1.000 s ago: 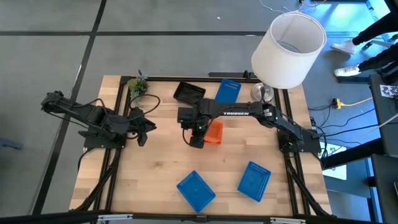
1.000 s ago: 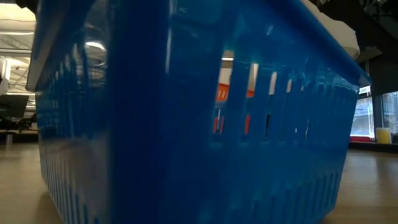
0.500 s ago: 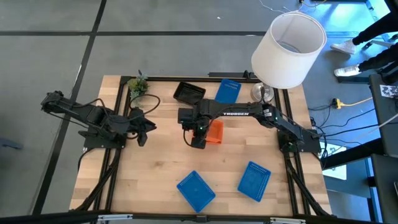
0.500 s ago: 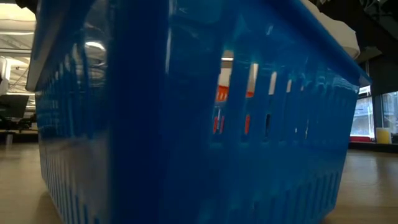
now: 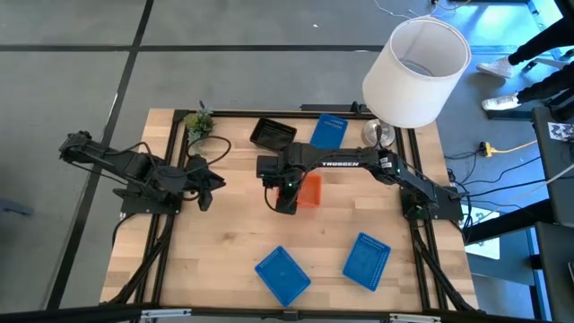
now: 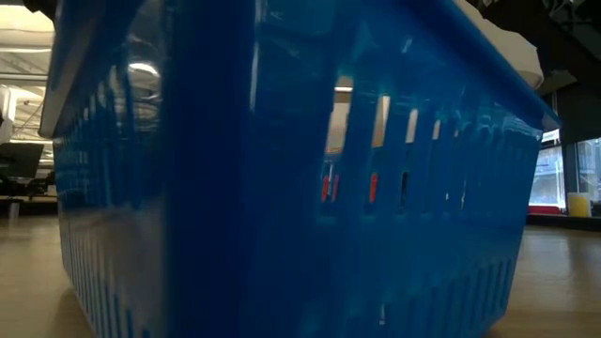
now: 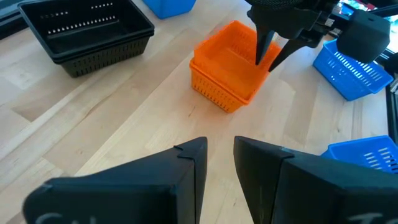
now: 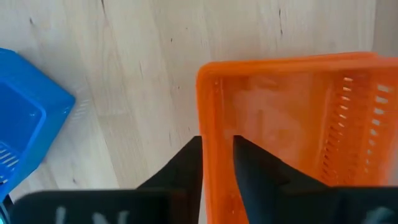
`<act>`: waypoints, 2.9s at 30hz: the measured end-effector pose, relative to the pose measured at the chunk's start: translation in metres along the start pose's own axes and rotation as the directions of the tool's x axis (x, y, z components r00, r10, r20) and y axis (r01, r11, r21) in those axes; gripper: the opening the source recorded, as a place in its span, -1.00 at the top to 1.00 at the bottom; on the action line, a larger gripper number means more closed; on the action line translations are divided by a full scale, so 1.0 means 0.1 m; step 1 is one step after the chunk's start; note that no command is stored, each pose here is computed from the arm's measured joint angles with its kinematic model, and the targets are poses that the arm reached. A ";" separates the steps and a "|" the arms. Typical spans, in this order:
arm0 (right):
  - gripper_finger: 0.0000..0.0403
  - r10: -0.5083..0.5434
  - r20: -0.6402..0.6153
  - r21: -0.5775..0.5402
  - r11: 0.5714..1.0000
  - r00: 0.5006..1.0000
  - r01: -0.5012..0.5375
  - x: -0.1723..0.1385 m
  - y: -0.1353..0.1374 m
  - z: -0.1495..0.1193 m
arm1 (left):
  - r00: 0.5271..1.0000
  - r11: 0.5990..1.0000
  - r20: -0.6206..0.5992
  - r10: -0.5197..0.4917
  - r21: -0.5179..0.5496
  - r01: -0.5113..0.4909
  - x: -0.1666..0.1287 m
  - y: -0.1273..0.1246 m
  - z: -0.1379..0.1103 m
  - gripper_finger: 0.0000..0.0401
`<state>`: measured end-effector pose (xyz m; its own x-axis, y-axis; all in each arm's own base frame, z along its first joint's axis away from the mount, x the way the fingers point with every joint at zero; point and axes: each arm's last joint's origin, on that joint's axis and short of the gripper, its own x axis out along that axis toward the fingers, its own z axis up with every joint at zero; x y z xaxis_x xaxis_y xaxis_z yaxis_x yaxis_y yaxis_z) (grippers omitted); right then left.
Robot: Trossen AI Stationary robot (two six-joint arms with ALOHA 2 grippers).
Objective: Stack baskets by color
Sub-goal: Stack the right orange bin on the stacked orange bin, then stack the bottom right blue bin on the top blue bin
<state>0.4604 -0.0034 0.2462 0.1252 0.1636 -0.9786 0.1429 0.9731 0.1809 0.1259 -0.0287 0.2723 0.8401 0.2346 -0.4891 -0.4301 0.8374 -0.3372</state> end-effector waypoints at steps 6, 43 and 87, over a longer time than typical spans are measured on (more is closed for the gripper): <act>0.55 0.001 0.001 0.012 1.000 1.000 -0.001 -0.14 -0.02 -0.01 | 1.000 1.000 0.000 0.000 0.000 0.000 0.00 0.00 0.00 0.65; 0.55 0.079 0.255 -0.121 0.991 0.964 -0.049 -1.88 0.68 -1.40 | 0.972 0.956 -0.208 -0.113 0.245 0.163 0.49 -0.40 -0.20 0.65; 0.55 0.145 -0.137 0.530 0.847 0.980 -0.051 0.36 0.31 -2.66 | 0.992 0.994 -0.056 -0.110 0.024 0.111 0.55 -0.39 -0.03 0.65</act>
<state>0.2083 0.0759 0.1901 0.0090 0.3237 -0.9461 0.6348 0.7292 0.2555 0.1878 -0.0499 0.2558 0.8624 0.1135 -0.4934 -0.3262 0.8699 -0.3700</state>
